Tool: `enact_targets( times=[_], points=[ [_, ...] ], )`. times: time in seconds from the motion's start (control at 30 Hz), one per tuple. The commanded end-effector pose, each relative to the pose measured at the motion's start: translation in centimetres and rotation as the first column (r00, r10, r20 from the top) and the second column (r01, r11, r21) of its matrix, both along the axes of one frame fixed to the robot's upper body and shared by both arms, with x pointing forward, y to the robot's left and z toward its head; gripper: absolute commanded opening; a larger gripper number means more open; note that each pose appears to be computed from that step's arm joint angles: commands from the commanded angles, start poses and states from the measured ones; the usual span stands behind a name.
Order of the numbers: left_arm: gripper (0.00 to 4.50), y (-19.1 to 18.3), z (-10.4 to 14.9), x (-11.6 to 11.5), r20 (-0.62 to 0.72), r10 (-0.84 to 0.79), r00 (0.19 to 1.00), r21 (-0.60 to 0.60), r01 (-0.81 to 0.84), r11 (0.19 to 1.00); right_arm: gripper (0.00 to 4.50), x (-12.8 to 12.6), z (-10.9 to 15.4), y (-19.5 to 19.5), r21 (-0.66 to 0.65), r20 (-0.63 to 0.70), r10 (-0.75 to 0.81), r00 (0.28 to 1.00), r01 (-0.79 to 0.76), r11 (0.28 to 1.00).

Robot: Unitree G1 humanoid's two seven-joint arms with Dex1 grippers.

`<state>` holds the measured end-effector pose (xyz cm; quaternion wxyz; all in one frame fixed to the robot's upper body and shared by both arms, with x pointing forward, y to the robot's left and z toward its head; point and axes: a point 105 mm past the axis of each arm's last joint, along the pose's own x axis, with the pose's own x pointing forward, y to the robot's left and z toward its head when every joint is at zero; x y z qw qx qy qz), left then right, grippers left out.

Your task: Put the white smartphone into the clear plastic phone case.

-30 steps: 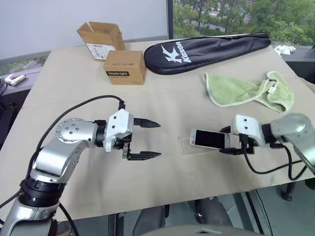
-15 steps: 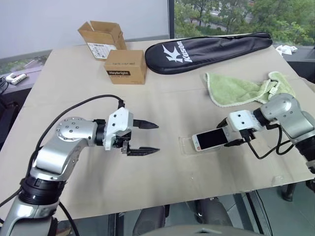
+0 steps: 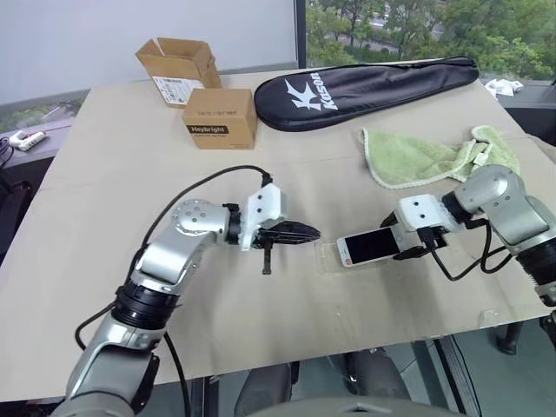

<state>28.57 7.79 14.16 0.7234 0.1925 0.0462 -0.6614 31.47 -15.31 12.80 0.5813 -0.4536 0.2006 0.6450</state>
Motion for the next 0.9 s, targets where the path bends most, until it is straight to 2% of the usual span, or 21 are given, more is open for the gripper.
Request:
enact_targets(
  times=[0.03,0.23,0.47,0.9],
  points=[
    [0.08,-0.6,-0.3,0.4,0.048,-0.01,0.999,0.044,0.008,0.999,2.91,-0.7,1.1,0.5,-0.021,0.001,0.031,1.0,-0.031,0.999],
    [0.08,-1.9,-1.4,0.6,0.049,-0.009,0.999,0.084,0.005,0.996,2.91,-1.2,1.2,1.3,-0.026,-0.003,0.034,0.999,-0.034,0.999],
    [0.08,-3.4,-1.2,0.2,0.031,-0.017,0.999,0.076,0.014,0.997,2.91,-2.0,0.9,2.0,-0.04,-0.024,0.033,0.999,-0.034,0.999],
    [0.08,-3.5,-2.0,-0.7,-0.049,-0.045,0.998,0.165,0.053,0.985,2.91,-2.4,0.4,2.7,-0.051,-0.04,0.009,0.999,-0.011,0.999]
  ],
)
